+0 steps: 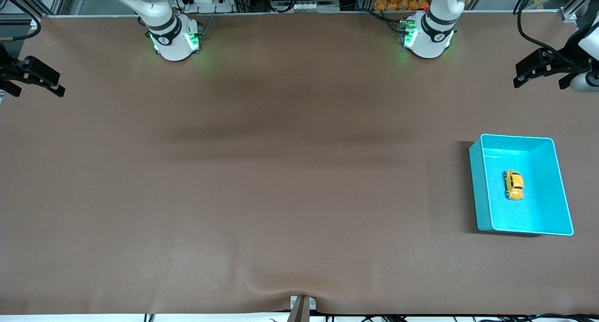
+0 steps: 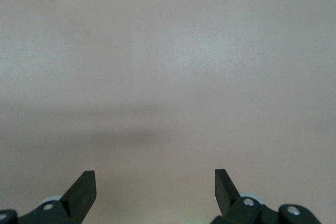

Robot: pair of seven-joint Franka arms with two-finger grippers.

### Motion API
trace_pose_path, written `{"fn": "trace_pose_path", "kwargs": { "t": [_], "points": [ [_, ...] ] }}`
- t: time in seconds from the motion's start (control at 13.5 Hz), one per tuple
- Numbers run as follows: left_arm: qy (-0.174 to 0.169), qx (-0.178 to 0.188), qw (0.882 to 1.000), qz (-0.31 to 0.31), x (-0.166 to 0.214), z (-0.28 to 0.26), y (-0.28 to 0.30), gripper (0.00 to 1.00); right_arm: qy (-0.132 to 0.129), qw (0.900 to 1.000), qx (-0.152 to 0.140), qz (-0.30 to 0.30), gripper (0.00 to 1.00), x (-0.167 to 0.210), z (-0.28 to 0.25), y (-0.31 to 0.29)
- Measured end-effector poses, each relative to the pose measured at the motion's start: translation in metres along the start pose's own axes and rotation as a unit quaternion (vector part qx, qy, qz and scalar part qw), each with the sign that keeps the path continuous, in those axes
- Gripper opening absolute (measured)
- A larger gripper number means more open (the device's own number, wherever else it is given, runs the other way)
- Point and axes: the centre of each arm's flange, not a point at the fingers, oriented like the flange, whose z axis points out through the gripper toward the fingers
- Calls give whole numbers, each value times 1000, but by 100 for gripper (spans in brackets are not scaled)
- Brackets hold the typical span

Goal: Wind and store yellow beetle car

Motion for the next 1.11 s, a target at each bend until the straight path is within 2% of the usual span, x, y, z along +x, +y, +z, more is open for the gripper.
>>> {"fn": "trace_pose_path", "kwargs": {
  "t": [1.11],
  "points": [
    [6, 0, 1000, 15, 1, -1, 6, 100, 0, 1000, 0, 0, 100, 1, 1, 0]
  ]
}}
